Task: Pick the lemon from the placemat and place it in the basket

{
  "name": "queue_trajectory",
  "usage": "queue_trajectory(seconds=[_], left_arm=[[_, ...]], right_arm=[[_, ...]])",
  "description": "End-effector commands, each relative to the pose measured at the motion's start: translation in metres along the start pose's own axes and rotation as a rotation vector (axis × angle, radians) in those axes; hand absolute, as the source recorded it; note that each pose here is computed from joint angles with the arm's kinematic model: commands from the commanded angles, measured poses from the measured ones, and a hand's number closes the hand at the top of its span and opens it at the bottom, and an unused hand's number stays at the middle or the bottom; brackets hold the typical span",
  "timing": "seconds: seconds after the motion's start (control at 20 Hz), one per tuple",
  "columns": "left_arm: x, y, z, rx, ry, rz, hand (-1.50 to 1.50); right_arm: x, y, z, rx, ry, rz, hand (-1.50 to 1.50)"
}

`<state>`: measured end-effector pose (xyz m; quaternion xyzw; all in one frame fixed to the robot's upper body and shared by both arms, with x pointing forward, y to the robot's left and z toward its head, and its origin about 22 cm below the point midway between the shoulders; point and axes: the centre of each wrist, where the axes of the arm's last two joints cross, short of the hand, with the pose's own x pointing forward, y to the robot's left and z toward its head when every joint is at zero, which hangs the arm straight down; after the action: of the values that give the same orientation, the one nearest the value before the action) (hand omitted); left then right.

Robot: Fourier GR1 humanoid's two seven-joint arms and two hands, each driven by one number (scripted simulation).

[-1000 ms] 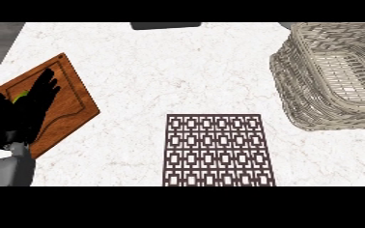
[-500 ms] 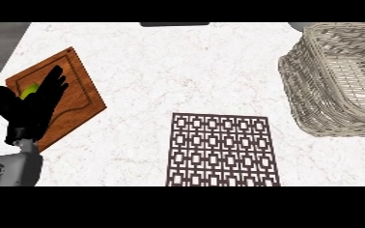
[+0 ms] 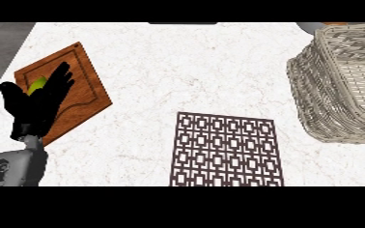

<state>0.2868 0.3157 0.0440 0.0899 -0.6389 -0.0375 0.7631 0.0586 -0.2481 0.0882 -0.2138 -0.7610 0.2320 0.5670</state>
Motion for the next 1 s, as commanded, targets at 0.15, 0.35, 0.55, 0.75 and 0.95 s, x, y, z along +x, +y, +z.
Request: queue_trajectory(seconds=[0.15,0.35,0.55,0.75,0.95], left_arm=[[0.008,-0.009,-0.009,-0.014,-0.016,-0.006,0.0],[0.003,-0.022,-0.008,-0.027,-0.014,0.006,0.0],[0.003,-0.005,-0.008,-0.014,-0.004,-0.003,0.0],[0.0,0.005,0.002,-0.009,0.005,0.0,0.0],[-0.019,0.0,-0.006,0.01,0.004,0.015,0.0]], right_arm=[[0.04,-0.052,-0.026,-0.251,-0.016,0.183,1.5],[0.032,-0.069,-0.055,-0.294,0.014,0.208,1.5],[0.023,-0.101,-0.1,-0.313,0.053,0.243,1.5],[0.006,-0.159,-0.14,-0.295,0.073,0.278,1.5],[-0.009,-0.19,-0.17,-0.275,0.058,0.201,1.5]])
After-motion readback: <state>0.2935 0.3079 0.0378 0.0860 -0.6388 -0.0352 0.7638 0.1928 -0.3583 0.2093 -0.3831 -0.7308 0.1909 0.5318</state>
